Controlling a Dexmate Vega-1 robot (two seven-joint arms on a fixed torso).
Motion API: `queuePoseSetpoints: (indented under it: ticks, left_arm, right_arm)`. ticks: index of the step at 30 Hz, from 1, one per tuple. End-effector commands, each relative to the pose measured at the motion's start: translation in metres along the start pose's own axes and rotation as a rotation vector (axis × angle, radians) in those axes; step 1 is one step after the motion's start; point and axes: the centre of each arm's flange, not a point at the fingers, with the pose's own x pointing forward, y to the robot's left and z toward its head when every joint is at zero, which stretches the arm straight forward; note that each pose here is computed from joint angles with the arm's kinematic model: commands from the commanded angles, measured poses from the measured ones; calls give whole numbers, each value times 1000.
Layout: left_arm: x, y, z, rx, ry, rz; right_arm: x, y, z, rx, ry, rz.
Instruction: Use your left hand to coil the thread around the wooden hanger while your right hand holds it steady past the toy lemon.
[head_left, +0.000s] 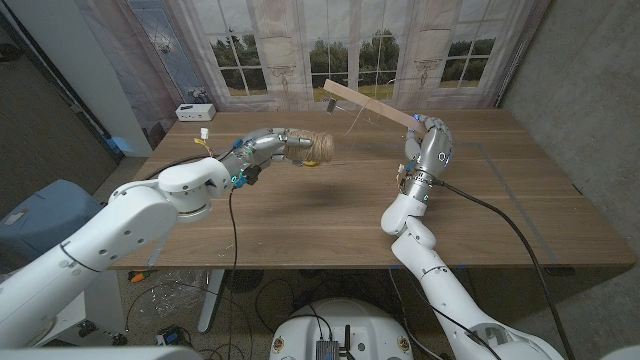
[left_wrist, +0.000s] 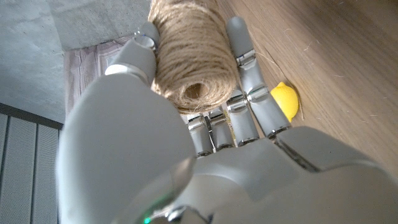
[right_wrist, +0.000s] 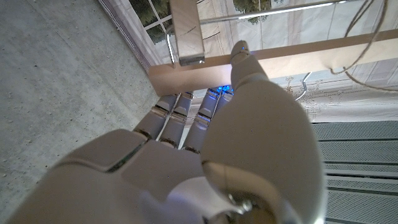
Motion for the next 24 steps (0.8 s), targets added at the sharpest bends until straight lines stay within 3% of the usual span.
queuePoseSetpoints:
  ticks: [1,9,16,24]
  left_arm:
    - [4,11,-38,-95,94,88]
    - [6,22,-50,-132,130,158]
    - [10,38,-55,-162,152,227]
    - [10,62,-51,-228,133,257]
  right_arm:
    - [-3,-7,4,64,-31,-20]
    - [-8,-14,16,124,-101,-34]
    - [-16,-12,31,197,-166,0]
    - [-22,-10,37,339,-185,49]
